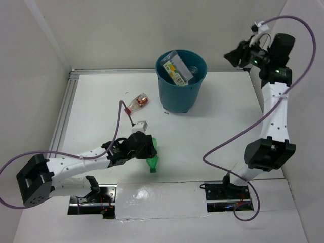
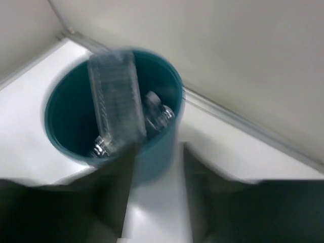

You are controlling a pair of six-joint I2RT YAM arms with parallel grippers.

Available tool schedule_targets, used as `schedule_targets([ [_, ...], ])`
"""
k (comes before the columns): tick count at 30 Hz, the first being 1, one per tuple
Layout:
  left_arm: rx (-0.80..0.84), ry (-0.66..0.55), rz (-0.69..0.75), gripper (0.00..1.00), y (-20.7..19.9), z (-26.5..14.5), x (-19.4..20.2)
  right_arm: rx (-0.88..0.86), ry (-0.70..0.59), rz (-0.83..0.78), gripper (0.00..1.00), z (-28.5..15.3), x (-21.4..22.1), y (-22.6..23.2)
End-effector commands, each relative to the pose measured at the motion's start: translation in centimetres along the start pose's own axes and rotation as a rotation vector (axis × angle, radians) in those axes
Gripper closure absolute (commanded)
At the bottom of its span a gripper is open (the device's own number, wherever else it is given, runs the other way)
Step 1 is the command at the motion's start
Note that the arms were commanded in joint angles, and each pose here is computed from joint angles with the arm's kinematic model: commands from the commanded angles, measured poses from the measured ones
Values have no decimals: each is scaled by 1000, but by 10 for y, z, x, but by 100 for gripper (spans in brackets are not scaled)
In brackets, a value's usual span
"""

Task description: Put the plastic bottles in the bin

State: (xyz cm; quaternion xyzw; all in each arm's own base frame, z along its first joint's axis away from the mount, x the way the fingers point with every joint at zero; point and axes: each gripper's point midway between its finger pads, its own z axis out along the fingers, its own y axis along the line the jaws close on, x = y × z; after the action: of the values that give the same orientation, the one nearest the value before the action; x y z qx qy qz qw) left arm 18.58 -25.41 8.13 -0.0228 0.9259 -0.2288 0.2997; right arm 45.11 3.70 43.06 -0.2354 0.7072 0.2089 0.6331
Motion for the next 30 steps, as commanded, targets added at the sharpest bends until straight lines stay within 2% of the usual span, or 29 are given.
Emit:
schedule_targets([
  [1,293,-297,131,100,-94,-67,-99,1,107,108,78,-40,46,-1],
  [2,323,-356,207,100,-107,-80,-115,16,148,146,94,-47,72,-5],
  [3,384,-455,222,100,-131,-108,-149,56,168,150,100,-62,86,-16],
  [4,418,-529,242,100,-146,-121,-171,43,211,175,100,-72,102,-7],
  [5,448,-629,275,100,-165,-149,-205,25,263,144,92,-78,129,-5],
  [6,449,-679,284,100,-173,-156,-224,4,299,140,73,-82,143,3],
  [7,412,-700,297,100,-177,-141,-243,-19,339,160,44,-89,158,16],
  [9,466,-835,311,100,-206,-165,-291,-58,397,193,26,-96,195,32],
  [10,428,-835,317,100,-208,-135,-308,-67,407,179,22,-98,200,42],
  [11,428,-865,304,100,-214,-131,-324,-72,441,213,21,-103,221,50],
  [12,470,-940,285,100,-231,-150,-353,-93,451,212,21,-103,227,59],
  [14,428,-977,245,100,-232,-132,-387,-82,454,179,21,-106,233,66],
  [15,429,-969,216,100,-244,-109,-404,-95,465,192,21,-107,243,74],
  [19,371,-935,183,95,-246,-41,-432,-101,466,197,20,-112,250,88],
  [21,352,-898,181,84,-246,-15,-430,-96,460,196,18,-112,249,89],
  [23,322,-883,178,62,-242,12,-429,-96,460,196,14,-113,253,91],
  [24,317,-875,180,49,-241,18,-427,-102,454,198,13,-113,252,92],
  [25,310,-865,182,22,-239,26,-424,-105,459,207,10,-114,253,94],
  [26,319,-871,172,7,-240,25,-425,-107,465,216,10,-114,256,96],
  [27,330,-878,174,0,-240,21,-430,-114,459,218,8,-114,255,97],
  [30,393,-900,198,0,-253,3,-434,-121,468,224,7,-115,262,99],
])
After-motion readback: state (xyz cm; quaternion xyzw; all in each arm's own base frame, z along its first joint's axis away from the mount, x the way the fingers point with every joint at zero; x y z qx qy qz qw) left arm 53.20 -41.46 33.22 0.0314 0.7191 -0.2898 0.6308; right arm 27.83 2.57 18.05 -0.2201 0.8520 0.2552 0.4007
